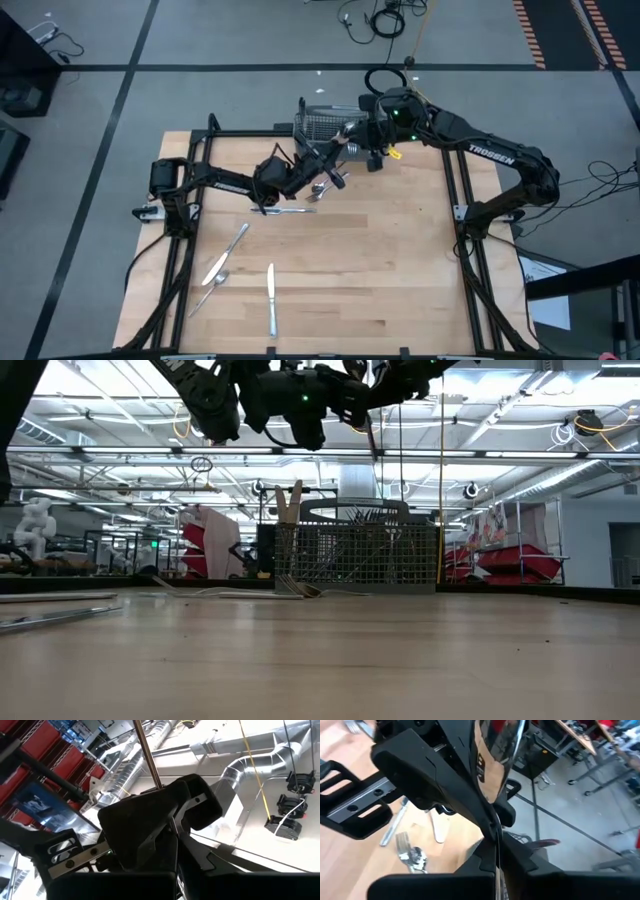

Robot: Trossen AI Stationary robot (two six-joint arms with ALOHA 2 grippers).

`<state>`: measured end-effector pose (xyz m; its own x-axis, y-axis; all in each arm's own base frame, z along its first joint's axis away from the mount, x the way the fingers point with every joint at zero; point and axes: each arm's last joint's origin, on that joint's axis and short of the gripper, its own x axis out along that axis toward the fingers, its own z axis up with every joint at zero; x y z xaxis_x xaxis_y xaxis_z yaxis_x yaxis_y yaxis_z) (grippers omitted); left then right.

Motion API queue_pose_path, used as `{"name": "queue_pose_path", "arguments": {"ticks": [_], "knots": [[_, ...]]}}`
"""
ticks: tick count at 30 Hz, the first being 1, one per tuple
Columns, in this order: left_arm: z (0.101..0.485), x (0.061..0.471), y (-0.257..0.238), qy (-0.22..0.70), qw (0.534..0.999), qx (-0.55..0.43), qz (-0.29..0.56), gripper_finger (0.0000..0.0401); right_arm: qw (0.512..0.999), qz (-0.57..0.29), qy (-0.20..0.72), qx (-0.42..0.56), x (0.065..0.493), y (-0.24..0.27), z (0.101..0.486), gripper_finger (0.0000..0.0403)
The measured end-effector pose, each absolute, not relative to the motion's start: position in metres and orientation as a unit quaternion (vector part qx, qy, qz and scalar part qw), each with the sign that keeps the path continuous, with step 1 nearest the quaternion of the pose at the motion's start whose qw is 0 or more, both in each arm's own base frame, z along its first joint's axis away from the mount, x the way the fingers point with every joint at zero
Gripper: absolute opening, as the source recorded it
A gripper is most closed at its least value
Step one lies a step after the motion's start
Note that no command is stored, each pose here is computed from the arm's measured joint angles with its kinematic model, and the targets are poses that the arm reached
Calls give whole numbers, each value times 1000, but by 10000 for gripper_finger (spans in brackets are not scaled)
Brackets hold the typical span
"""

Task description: Sort silverware

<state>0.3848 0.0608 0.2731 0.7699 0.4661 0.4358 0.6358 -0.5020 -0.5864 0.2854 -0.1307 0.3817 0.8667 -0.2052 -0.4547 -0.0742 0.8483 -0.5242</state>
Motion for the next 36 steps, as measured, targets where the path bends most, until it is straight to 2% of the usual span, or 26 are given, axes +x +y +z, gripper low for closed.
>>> {"name": "queue_pose_path", "arguments": {"ticks": [3, 8, 12, 15, 18, 24, 27, 31, 36], "knots": [[274, 384, 61, -325, 388, -856, -109, 10, 926, -51, 252, -278, 285, -133, 384, 2], [275, 383, 63, -334, 435, -830, -100, 16, 934, -113, 205, -271, 278, -140, 400, 1], [279, 380, 70, -351, 454, -811, -111, 31, 939, -161, 171, -252, 269, -152, 411, 1], [286, 374, 82, -344, 526, -764, -144, 37, 948, -190, 145, -212, 262, -163, 417, 1], [298, 359, 102, -372, 605, -677, -194, 38, 952, -196, 135, -190, 256, -170, 419, 0], [334, 325, 132, -314, 766, -500, -255, 38, 962, -188, 112, -162, 254, -175, 420, 0], [350, 307, 143, -293, 828, -403, -256, 38, 966, -191, 98, -148, 257, -178, 421, 0], [367, 286, 149, -207, 900, -280, -260, 38, 971, -190, 94, -110, 270, -186, 410, 0], [371, 268, 152, -96, 963, -185, -173, 38, 976, -186, 85, -79, 293, -193, 394, 0]]}}
